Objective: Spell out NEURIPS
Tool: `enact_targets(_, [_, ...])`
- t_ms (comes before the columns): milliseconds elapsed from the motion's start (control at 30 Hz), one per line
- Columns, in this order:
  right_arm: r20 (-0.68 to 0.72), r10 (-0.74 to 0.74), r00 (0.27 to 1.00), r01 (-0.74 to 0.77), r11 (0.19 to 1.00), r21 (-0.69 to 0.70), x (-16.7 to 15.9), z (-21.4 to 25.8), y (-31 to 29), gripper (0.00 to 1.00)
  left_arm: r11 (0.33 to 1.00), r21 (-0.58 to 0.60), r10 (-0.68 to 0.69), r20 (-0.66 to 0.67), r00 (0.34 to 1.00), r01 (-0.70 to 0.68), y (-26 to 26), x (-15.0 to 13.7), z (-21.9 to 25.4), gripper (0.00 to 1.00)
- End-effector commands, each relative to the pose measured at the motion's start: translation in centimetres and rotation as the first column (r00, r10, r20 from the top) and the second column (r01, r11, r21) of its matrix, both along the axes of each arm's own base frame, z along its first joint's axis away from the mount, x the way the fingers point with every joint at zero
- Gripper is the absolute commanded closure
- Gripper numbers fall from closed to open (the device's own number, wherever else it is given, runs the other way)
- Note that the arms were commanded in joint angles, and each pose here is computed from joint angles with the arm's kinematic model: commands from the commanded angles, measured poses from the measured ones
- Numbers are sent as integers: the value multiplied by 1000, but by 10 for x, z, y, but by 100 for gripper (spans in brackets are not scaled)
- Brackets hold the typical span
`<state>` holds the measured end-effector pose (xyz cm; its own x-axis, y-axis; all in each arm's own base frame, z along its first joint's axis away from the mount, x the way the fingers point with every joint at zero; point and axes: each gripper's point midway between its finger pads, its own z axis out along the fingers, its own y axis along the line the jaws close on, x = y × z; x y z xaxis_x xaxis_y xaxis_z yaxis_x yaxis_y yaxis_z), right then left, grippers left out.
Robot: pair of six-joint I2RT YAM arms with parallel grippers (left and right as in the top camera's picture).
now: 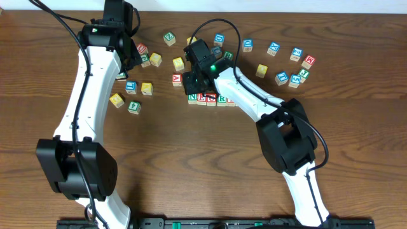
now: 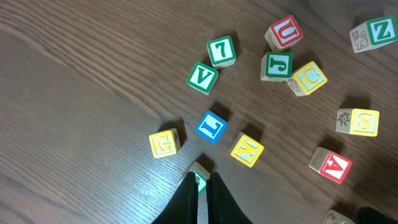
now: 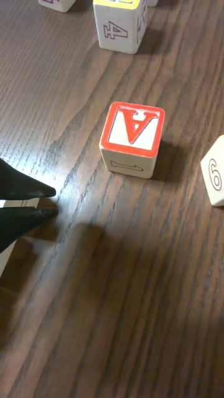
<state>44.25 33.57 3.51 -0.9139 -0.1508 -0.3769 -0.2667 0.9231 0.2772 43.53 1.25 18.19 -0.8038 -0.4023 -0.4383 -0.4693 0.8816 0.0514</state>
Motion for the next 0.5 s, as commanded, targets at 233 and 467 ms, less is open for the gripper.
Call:
enact_targets(233, [-31,-4,999,3,1000,-22,-10,-10,6,99,1000,20,18,-1,1000,-18,5,-5,4,92])
enact_targets(467, [-39,-4,999,3,1000,-27,-12,-11,5,99,1000,21,18,-8,1000,-18,5,-7,3,92])
